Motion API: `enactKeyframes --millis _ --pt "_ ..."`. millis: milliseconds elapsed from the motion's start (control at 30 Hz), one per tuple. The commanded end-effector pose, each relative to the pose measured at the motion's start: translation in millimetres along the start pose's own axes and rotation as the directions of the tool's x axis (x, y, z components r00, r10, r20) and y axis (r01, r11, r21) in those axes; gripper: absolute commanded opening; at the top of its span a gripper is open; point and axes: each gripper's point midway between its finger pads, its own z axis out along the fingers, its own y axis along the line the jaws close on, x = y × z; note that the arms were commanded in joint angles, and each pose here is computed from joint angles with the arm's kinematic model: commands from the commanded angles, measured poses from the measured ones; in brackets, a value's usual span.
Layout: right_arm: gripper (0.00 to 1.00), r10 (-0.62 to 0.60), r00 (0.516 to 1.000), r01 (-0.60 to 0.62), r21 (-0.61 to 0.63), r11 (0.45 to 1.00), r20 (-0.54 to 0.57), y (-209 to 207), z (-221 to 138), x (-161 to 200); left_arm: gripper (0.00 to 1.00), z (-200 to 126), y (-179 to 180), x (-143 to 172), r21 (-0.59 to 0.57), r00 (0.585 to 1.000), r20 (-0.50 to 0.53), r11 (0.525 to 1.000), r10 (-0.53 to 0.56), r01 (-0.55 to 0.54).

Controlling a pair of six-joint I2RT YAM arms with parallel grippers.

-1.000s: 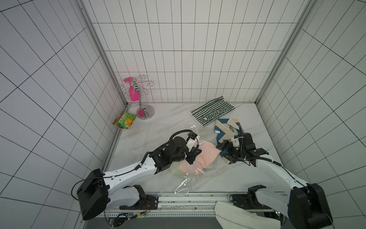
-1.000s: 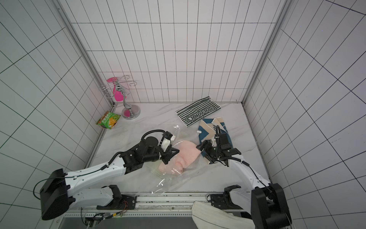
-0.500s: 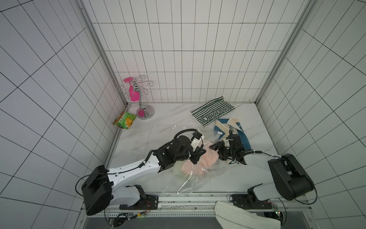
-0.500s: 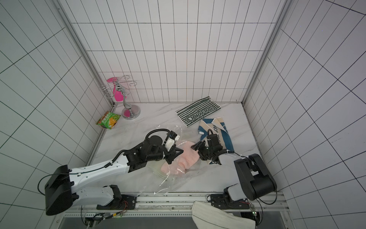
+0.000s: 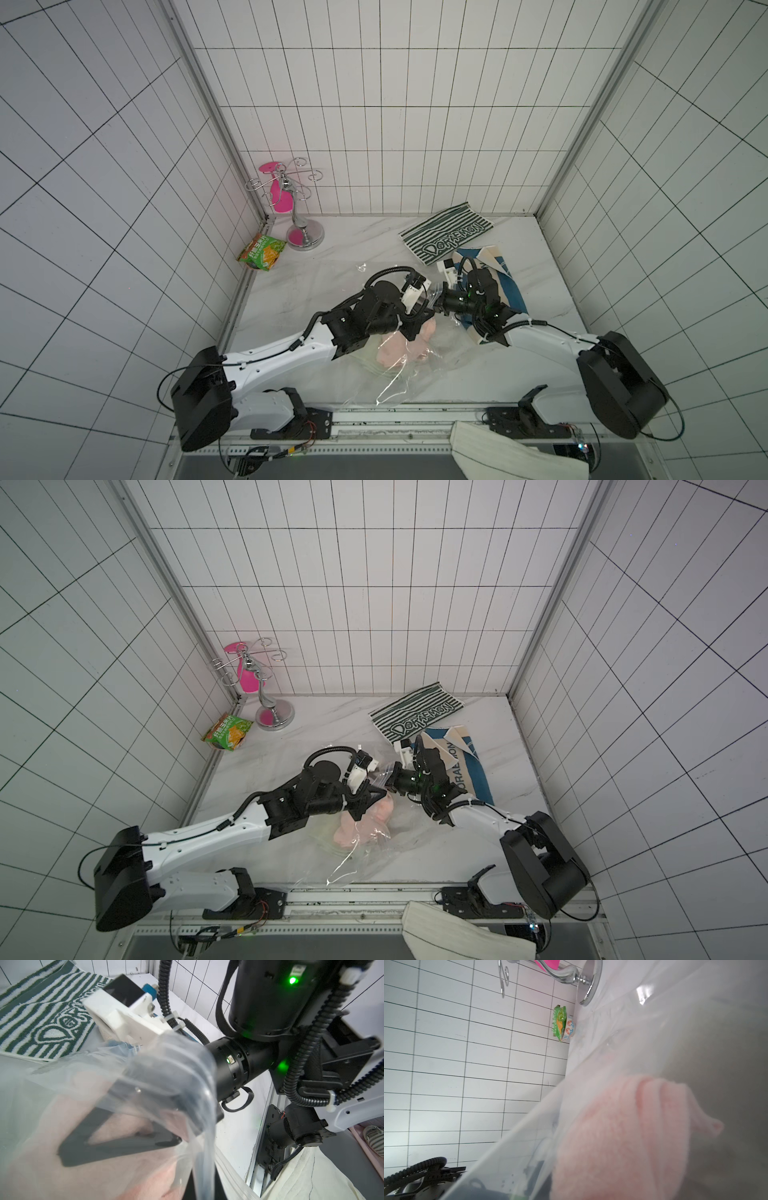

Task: Place the folded towel into the vacuum bag
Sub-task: Place the towel in the vacuum bag.

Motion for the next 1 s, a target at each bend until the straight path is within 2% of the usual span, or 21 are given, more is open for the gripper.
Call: enactKeyframes --millis 0,67,133,200,267,333,433,600,767,967 --pt "0.18 -0.010 1.000 0.008 -0.135 0.991 -0.020 23.2 16.4 -8.4 0.00 -5.2 -16.4 -25.5 0.042 0.997 0.077 0.999 0.030 -0.034" --pt "0.22 0.012 0.999 -0.016 -0.100 0.995 -0.035 2.0 28.5 -4.8 0.00 -8.0 -17.3 -29.2 0.040 0.995 0.090 0.999 0.032 -0.035" --pt "0.24 0.050 0.999 -0.051 0.010 0.999 0.018 -44.7 33.8 -11.2 0.00 -10.5 -17.2 -32.0 0.036 0.994 0.106 0.998 0.038 -0.042" --pt "0.31 0.092 0.993 -0.100 0.114 0.988 0.078 -91.6 29.6 -24.5 0.00 -12.9 -19.5 -32.6 0.047 0.993 0.113 0.998 0.038 -0.044" --pt "0.35 0.106 0.989 -0.120 0.144 0.982 0.101 -111.9 29.1 -40.0 0.00 -14.3 -20.6 -30.3 0.056 0.993 0.110 0.998 0.032 -0.038" --pt "0.45 0.104 0.990 -0.120 0.187 0.975 0.094 -126.1 33.9 -46.7 0.00 -15.4 -20.6 -25.1 0.063 0.994 0.102 0.998 0.024 -0.030" --pt "0.63 0.100 0.993 -0.111 0.223 0.969 0.059 -120.1 34.6 -46.5 0.00 -15.8 -15.4 -19.4 0.046 0.995 0.101 0.999 0.020 -0.025" --pt "0.75 0.046 0.999 -0.041 0.355 0.934 -0.005 -88.3 2.4 -33.4 0.00 -19.0 -5.1 -19.5 -0.007 0.993 0.119 1.000 0.017 -0.016" --pt "0.78 0.101 0.988 -0.022 0.544 0.839 -0.115 -100.9 -44.9 5.0 0.00 -19.6 -2.3 -25.4 -0.017 0.990 0.141 1.000 0.025 -0.022" --pt "0.76 0.203 0.964 -0.064 0.587 0.807 -0.175 -103.7 -79.3 57.5 0.00 -18.4 6.2 -24.9 -0.036 0.990 0.142 0.999 0.016 -0.011"
